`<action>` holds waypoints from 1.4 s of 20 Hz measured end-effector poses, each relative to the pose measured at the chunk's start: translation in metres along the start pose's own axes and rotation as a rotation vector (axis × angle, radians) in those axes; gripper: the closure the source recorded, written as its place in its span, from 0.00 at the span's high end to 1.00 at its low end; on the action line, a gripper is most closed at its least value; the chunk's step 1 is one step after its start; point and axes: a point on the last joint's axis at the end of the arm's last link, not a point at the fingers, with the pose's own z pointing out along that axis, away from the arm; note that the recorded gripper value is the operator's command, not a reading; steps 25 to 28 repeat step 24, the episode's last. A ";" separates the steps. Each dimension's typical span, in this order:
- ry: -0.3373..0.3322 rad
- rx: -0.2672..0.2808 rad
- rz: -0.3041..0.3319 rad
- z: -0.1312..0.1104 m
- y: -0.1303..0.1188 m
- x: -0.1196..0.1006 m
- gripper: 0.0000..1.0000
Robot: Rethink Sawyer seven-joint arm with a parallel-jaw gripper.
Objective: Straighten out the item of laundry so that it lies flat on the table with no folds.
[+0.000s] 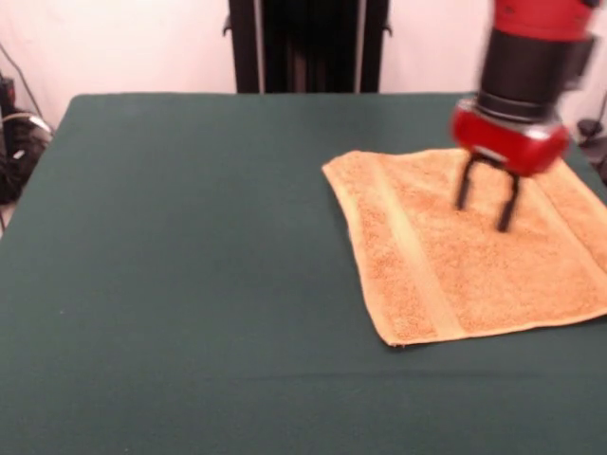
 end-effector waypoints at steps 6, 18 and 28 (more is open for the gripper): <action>-0.065 0.016 0.024 -0.015 -0.046 -0.091 1.00; -0.158 0.082 -0.011 -0.027 -0.147 -0.209 1.00; -0.169 0.090 -0.058 -0.028 -0.157 -0.214 1.00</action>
